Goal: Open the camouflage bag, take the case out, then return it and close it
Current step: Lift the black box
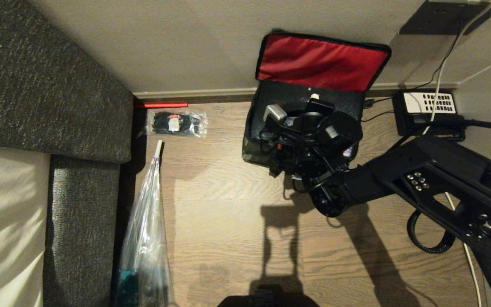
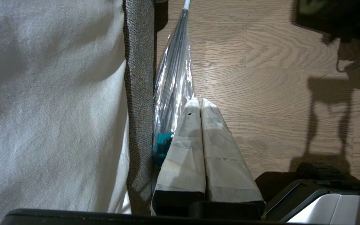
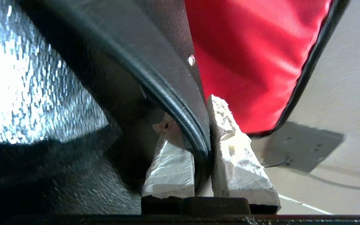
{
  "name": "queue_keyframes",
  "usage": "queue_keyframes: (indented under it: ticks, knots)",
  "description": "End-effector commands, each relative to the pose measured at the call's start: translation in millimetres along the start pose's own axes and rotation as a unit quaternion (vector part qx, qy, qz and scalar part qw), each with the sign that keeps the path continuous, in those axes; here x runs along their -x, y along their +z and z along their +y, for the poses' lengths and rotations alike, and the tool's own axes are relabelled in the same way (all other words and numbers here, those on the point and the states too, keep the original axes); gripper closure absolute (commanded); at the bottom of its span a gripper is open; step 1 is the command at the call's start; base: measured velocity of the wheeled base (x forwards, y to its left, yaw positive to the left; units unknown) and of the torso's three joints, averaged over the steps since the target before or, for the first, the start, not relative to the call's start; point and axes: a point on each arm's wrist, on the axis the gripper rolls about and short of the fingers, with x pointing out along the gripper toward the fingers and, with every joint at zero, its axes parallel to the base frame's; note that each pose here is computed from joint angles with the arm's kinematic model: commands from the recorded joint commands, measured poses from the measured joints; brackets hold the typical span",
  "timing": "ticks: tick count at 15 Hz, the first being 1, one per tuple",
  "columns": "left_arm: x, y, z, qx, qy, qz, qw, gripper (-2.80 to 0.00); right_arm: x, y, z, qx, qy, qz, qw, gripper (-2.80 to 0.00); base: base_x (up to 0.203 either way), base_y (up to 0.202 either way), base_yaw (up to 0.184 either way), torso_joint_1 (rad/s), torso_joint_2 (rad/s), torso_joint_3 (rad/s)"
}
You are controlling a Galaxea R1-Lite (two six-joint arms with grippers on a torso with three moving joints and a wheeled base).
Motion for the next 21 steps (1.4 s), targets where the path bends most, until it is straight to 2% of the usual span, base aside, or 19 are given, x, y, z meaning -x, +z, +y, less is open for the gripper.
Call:
queue_keyframes:
  ticks: [1, 4, 10, 15, 21]
  knots:
    - [0, 0, 0.0, 0.0, 0.0, -0.001, 1.0, 0.0, 3, 0, -26, -0.01, -0.012, -0.001, 1.0, 0.0, 0.0, 0.0, 0.0, 0.0, 0.0, 0.0]
    - [0, 0, 0.0, 0.0, 0.0, -0.001, 1.0, 0.0, 5, -2, -31, -0.013, -0.011, -0.006, 1.0, 0.0, 0.0, 0.0, 0.0, 0.0, 0.0, 0.0]
    - [0, 0, 0.0, 0.0, 0.0, -0.001, 1.0, 0.0, 9, -4, -9, -0.002, 0.01, -0.004, 1.0, 0.0, 0.0, 0.0, 0.0, 0.0, 0.0, 0.0]
    - [0, 0, 0.0, 0.0, 0.0, -0.001, 1.0, 0.0, 6, -13, 21, 0.001, 0.027, 0.007, 1.0, 0.0, 0.0, 0.0, 0.0, 0.0, 0.0, 0.0]
    - [0, 0, 0.0, 0.0, 0.0, -0.001, 1.0, 0.0, 0, -13, 15, -0.022, 0.019, 0.033, 0.999, 0.0, 0.0, 0.0, 0.0, 0.0, 0.0, 0.0]
